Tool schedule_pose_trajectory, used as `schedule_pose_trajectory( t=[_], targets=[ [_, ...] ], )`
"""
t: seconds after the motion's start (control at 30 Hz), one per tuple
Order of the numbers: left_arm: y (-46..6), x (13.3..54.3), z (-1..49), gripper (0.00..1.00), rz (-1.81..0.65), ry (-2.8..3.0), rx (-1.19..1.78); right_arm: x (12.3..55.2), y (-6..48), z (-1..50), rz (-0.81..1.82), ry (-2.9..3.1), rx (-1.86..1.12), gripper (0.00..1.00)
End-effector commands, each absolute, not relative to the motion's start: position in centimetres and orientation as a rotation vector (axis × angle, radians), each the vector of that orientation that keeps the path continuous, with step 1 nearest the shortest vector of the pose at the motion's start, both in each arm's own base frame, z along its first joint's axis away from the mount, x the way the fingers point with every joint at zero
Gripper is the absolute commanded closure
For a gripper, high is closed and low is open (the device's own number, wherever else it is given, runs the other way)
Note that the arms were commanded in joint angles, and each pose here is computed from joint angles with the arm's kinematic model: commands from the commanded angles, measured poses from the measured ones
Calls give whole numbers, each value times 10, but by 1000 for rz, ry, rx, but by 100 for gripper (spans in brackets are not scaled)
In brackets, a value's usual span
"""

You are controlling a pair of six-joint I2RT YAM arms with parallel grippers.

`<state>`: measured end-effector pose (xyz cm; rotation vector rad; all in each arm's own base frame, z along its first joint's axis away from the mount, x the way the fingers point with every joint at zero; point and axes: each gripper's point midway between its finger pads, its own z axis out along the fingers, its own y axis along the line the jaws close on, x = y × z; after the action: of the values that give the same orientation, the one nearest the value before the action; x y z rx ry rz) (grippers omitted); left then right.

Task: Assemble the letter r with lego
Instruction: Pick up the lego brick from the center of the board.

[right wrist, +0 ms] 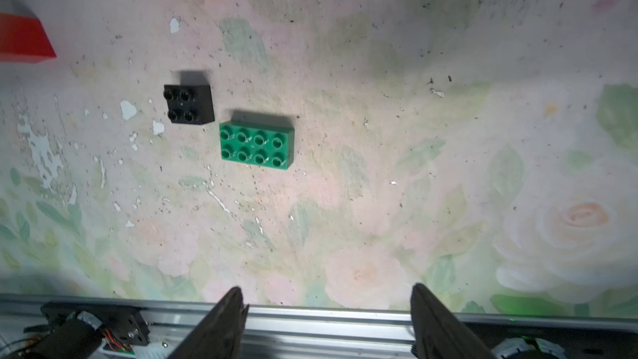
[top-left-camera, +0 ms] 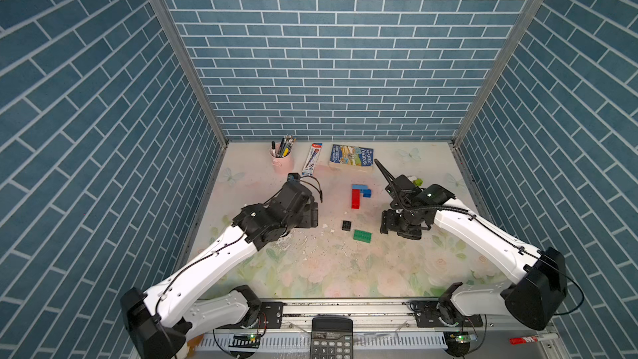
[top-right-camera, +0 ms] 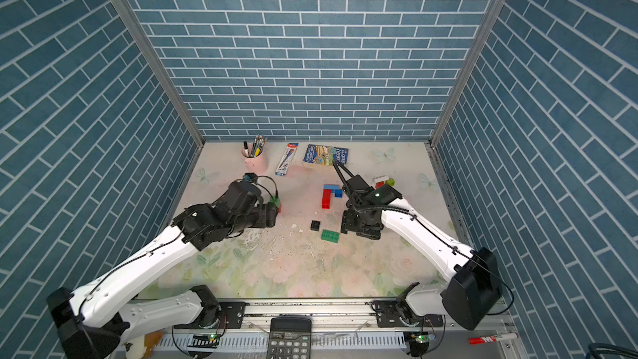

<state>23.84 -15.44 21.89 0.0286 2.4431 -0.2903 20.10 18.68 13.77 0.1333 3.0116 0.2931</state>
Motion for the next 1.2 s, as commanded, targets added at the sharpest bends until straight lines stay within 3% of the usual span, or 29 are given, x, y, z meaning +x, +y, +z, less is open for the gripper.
schedule_pose_trajectory(
  t=[0.0,0.37,1.17],
  targets=[
    [-114,216,200,15,-151,2512,-43,217,210,131,284,2979,213,25],
    [-100,194,172,12,-184,2572,-101,218,252,93,219,3030,170,9],
    [-99,199,175,9,-173,2566,-95,223,267,39,118,3112,97,21]
  ],
)
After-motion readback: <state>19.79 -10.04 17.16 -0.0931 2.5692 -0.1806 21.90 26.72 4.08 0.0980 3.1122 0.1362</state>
